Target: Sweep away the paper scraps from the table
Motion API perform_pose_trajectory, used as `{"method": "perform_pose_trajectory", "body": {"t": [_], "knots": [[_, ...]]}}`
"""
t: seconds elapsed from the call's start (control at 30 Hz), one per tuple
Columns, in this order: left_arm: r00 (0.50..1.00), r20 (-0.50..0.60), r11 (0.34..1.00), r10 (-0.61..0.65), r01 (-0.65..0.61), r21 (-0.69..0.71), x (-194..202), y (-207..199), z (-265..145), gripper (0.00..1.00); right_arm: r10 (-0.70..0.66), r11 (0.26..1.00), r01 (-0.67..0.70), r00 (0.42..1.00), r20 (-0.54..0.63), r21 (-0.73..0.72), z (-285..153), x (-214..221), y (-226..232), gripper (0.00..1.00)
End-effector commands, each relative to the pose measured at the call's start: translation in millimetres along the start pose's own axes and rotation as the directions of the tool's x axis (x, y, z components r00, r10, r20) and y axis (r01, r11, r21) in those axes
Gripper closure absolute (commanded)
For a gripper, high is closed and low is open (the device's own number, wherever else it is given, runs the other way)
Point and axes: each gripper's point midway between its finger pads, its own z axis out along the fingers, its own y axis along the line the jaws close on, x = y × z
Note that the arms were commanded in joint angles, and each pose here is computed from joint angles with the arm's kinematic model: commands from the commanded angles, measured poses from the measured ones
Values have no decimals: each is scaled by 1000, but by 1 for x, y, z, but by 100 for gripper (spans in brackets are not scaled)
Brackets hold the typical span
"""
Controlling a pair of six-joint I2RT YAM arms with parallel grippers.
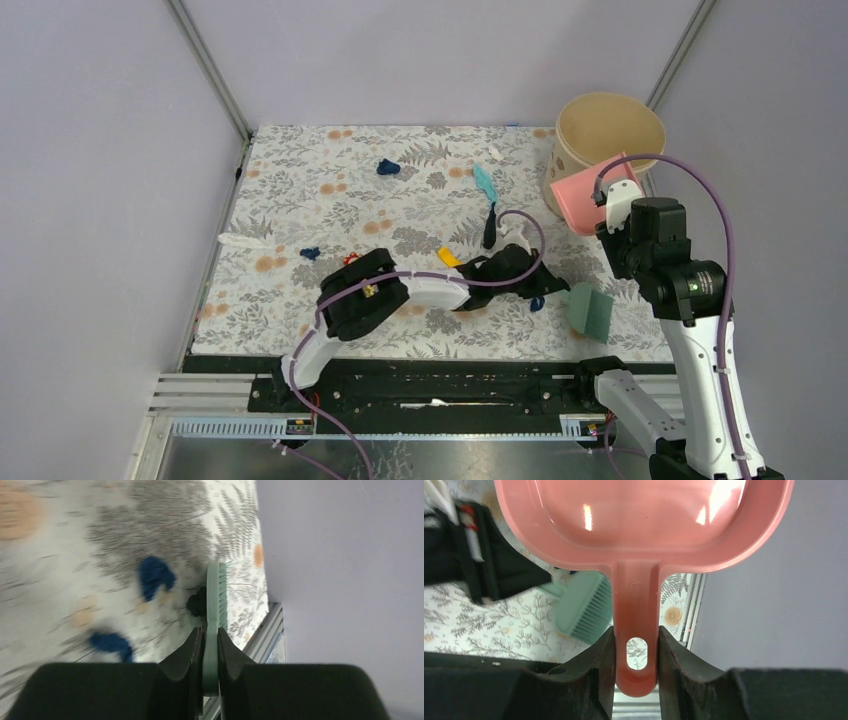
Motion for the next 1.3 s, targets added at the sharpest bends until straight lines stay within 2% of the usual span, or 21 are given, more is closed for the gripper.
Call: {"method": "perform_pose_trajectory", "body": {"t": [0.0,0.23,0.4,0.53,0.63,0.77,0.87,0.97,1.1,1.27], "knots": [[993,117,1000,-21,23,-19,-56,-2,-47,100,-44,998,42,999,-24,-54,0,12,10,100],[988,144,978,52,-21,-207,-66,46,-130,100,-110,980,95,991,-77,-177,21,22,33,100],[965,180,933,190,-121,-339,-82,54,-207,100,-166,944,133,983,-84,-303,32,29,56,100],[933,175,898,315,-234,-373,-97,35,-257,100,-268,893,214,959,-87,-397,26,42,66,100],[892,160,855,422,-333,-398,-114,9,-286,100,-375,832,287,922,-100,-474,17,62,72,100],[834,42,729,550,-454,-512,-129,7,-312,100,-508,722,334,850,-137,-607,8,106,87,100],[788,-60,612,613,-521,-596,-140,15,-315,100,-590,663,354,789,-169,-659,11,140,92,100],[759,-135,545,637,-567,-618,-144,22,-301,100,-646,635,353,731,-222,-687,19,167,92,100],[749,-165,522,642,-585,-621,-148,23,-275,100,-679,642,370,681,-274,-672,23,180,83,100],[747,-187,543,638,-608,-579,-146,21,-231,100,-688,672,385,641,-340,-633,30,187,71,100]]}}
